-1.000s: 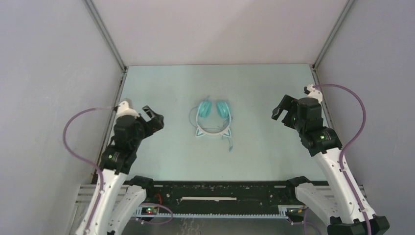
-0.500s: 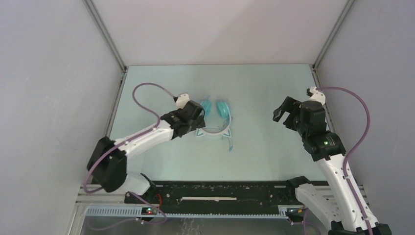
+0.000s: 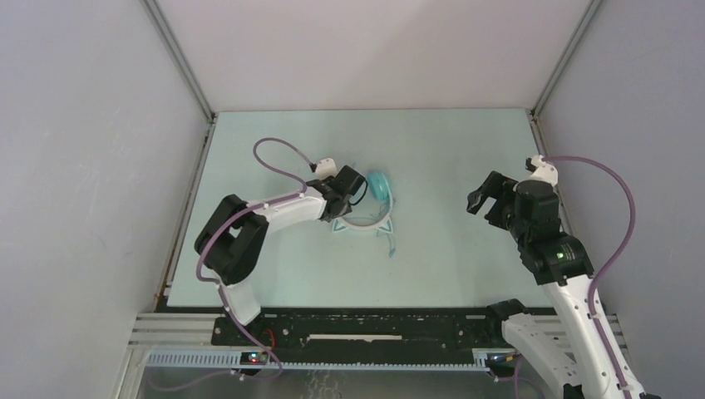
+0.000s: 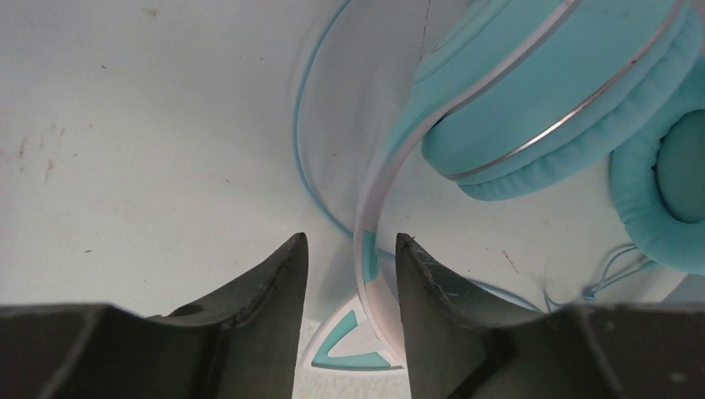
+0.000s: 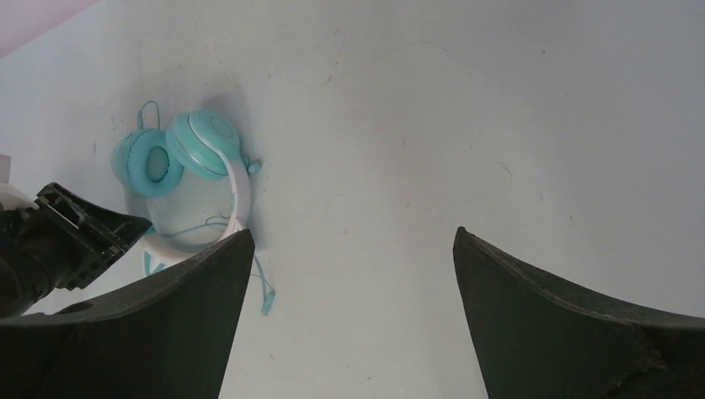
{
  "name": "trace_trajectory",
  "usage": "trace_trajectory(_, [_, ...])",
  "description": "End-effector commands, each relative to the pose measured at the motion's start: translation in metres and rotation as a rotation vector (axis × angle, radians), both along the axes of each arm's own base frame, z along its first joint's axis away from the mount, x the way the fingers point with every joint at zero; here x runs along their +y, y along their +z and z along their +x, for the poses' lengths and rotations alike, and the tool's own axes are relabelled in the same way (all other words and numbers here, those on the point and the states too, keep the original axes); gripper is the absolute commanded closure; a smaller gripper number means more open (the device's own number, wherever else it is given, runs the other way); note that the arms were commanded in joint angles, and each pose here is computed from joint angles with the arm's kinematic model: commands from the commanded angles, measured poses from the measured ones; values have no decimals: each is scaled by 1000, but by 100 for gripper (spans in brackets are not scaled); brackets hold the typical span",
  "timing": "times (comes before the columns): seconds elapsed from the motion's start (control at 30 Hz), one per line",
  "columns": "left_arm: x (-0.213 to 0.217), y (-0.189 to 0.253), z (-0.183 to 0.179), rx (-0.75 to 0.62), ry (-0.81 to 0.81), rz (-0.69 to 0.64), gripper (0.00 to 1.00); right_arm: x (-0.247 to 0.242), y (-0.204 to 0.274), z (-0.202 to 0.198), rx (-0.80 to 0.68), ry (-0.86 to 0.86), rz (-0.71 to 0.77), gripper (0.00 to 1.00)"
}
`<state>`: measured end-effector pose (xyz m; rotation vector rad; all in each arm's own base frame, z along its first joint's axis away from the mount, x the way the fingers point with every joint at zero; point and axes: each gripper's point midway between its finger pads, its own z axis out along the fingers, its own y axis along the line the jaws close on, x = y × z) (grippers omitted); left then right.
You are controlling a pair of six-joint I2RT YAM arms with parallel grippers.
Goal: Wrap the headphones
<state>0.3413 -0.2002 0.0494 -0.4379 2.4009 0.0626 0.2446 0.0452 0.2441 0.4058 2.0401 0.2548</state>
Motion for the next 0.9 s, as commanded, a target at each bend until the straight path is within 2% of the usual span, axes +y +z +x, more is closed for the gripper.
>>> trace_trajectory(0.0, [-4, 6, 13, -47, 53, -37, 54, -2, 0, -5, -6, -10, 1, 0])
trace_trajectory(0.17, [-4, -2, 15, -38, 15, 0, 73, 1, 1, -4, -10, -1, 15, 0])
trace_trajectory(0.33, [-2, 6, 23, -49, -82, 56, 78, 2, 3, -6, -18, 6, 21, 0])
trace_trajectory(0.5, [9, 38, 26, -87, -170, 87, 99, 1, 4, -9, -23, 7, 22, 0])
trace_trajectory(0.73, [27, 106, -10, -73, -494, 208, 100, 2, 2, -10, -17, 9, 22, 0])
trace_trajectory(0.87, [54, 109, -45, 12, -545, 269, 100, 7, -3, -6, -11, 27, 38, 0])
